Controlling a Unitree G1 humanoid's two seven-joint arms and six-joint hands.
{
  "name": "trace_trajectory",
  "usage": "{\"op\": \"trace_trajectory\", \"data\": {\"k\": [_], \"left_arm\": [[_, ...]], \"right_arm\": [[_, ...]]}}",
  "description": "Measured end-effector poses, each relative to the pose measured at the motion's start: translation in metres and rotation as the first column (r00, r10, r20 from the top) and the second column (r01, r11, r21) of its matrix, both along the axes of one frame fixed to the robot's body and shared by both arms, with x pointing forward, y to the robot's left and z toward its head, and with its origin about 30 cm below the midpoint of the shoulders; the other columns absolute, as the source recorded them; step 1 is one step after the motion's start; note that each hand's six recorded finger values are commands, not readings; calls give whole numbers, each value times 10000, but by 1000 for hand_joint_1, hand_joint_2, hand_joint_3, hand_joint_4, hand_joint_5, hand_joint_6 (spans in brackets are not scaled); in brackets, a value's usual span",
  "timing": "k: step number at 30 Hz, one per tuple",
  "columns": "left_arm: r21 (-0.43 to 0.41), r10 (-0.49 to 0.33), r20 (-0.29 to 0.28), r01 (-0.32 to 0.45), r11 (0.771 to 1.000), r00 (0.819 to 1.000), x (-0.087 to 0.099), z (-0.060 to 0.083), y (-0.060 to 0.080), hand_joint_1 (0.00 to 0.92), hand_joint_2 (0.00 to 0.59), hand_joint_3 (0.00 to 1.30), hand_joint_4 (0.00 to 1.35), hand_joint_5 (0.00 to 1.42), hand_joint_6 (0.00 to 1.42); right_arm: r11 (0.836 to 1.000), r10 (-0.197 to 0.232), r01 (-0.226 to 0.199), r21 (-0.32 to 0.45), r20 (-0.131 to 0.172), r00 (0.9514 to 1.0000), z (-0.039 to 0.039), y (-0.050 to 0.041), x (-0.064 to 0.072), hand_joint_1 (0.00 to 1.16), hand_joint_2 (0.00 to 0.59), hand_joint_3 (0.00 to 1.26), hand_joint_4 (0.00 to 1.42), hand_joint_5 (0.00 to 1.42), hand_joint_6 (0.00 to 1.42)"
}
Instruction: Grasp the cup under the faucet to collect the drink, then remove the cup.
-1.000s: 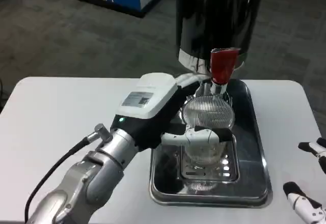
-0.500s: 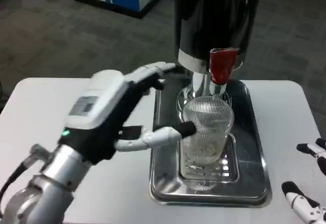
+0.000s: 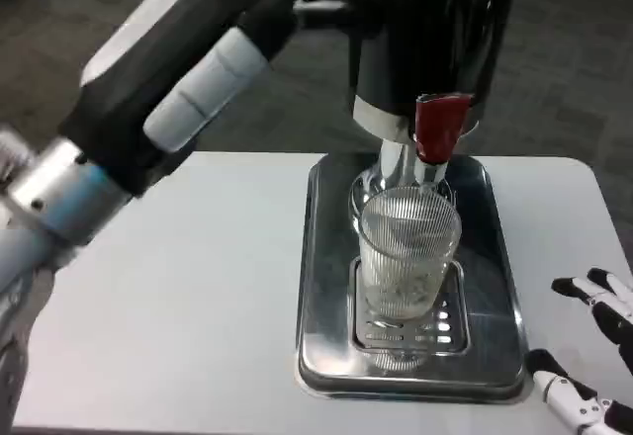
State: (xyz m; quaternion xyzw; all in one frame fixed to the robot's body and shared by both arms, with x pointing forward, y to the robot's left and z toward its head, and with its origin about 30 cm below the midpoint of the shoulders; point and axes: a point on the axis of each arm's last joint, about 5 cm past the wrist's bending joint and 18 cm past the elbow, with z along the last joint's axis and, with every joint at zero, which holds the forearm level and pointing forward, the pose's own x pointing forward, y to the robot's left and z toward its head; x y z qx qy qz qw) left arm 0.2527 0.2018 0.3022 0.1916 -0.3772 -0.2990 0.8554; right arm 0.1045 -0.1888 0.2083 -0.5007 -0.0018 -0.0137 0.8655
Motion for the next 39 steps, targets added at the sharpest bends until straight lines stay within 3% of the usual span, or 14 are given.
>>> {"op": "trace_trajectory", "data": {"k": [6,10,14,20,26,29,34,37,39], "left_arm": [[110,-1489,-635,1499,9886,9868,69,170,-106,0,106,201,81,168,106],[70,-2687,-1415,2724,9622,9528,177,281,-257,0,91,141,28,129,71],[-227,-3073,-2265,3104,9503,9243,302,292,-309,0,83,114,2,101,43],[-609,-2957,-3327,2926,9543,8955,452,196,-314,0,73,114,0,90,28],[-277,-2823,-3837,2947,9552,8793,511,129,-297,0,69,114,7,89,26],[165,-2728,-4496,3132,9495,8505,548,55,-326,0,57,114,11,96,25],[544,-2674,-4750,3313,9420,8384,563,28,-325,0,52,114,16,98,25],[1001,-2377,-4925,3259,9401,8372,571,-3,-321,0,50,114,19,99,24],[1286,-2217,-4847,3196,9388,8461,570,-18,-311,0,49,114,20,99,24]], "right_arm": [[9999,-48,48,91,2,10000,-8,6,-8,304,415,146,21,28,0],[9999,-55,54,137,52,10000,-2,10,-26,304,415,146,21,28,0],[9998,-189,188,120,84,9998,5,-7,-55,304,415,147,22,33,0],[9994,-247,245,247,73,9997,4,-35,-76,304,415,152,22,37,0],[9993,-285,282,227,127,9995,11,-63,-90,304,415,155,22,39,0],[9992,-228,224,336,115,9997,7,-68,-97,304,415,155,22,39,0],[9990,-226,224,383,46,9997,0,-74,-112,304,415,156,26,39,0],[9989,-225,222,416,47,9997,-2,-74,-120,304,415,156,29,39,0],[9988,-232,230,430,29,9997,-4,-75,-126,304,415,156,30,39,0]]}}
